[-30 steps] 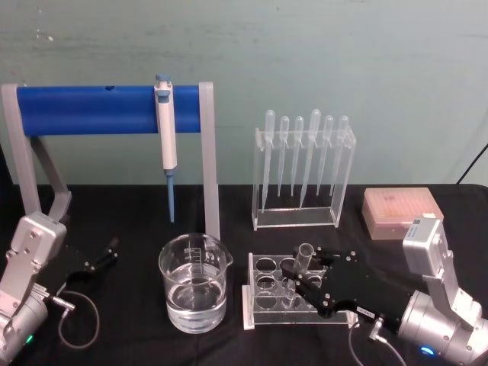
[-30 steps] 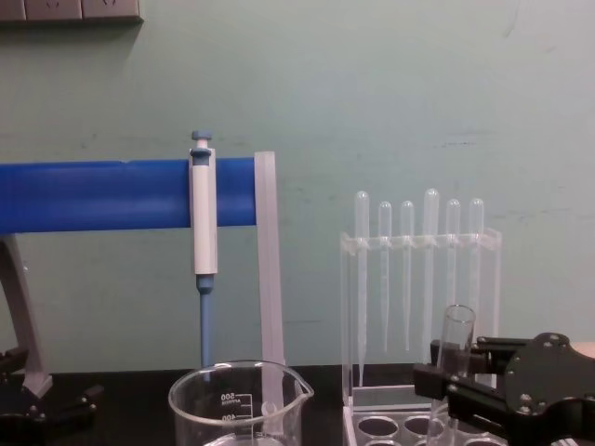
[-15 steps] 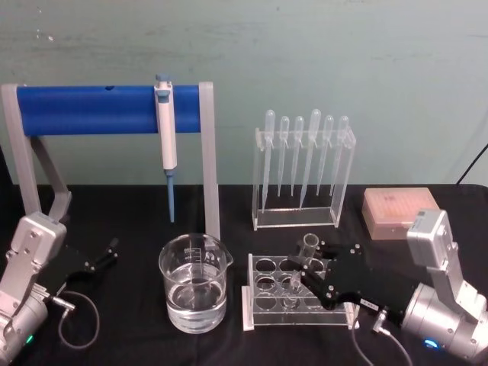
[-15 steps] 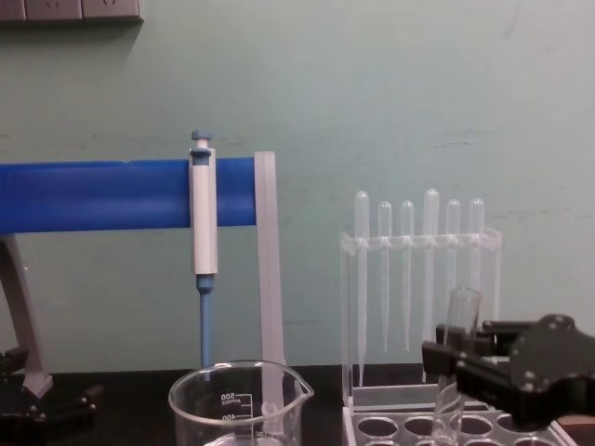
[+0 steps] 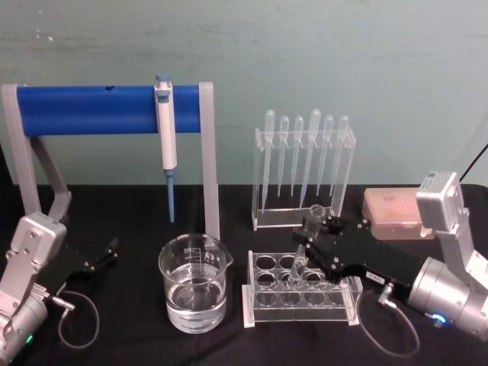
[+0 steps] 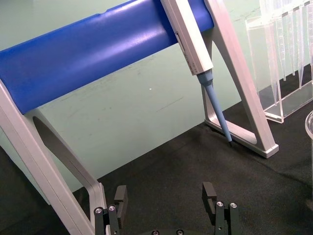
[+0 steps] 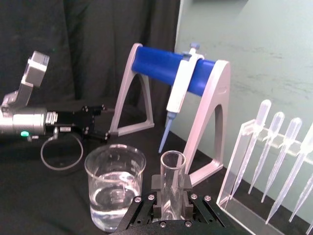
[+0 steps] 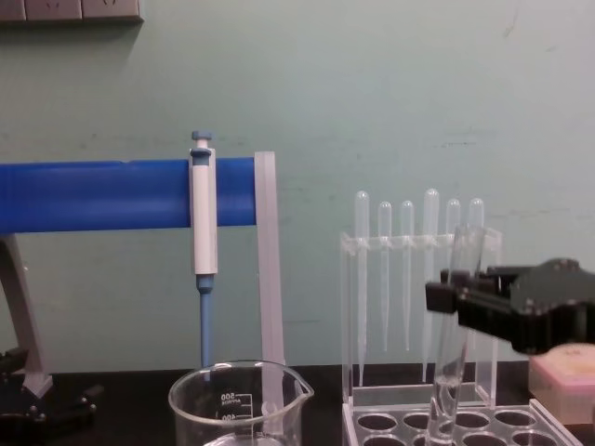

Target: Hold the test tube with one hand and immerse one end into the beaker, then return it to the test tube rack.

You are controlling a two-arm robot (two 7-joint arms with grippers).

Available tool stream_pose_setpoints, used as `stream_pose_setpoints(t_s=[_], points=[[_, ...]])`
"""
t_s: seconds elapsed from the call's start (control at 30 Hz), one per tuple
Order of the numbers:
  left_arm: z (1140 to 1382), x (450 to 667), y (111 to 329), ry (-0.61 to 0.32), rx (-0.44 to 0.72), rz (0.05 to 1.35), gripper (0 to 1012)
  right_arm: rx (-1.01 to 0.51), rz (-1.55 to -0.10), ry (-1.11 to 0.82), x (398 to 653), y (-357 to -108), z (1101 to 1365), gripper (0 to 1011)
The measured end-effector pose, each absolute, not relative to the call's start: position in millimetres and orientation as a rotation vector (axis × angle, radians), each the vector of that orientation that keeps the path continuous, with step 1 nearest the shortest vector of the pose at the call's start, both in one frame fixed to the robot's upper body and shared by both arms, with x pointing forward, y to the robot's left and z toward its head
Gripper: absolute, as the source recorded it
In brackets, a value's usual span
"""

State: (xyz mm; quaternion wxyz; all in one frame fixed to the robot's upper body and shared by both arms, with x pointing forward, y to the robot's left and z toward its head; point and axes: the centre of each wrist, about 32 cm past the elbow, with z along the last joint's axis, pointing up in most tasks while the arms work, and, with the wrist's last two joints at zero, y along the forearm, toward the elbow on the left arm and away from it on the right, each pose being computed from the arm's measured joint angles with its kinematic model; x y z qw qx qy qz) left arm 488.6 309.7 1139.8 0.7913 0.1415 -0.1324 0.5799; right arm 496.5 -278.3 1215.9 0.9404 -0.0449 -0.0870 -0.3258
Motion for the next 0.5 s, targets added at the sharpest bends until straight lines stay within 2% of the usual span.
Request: stream_pose_setpoints(t_s=[0.5], points=[[1139.8, 488.6, 309.7, -0.285, 0.304, 1.248, 1000, -0.057, -0.666, -0.186, 492.0, -273.8, 1251.7, 230]])
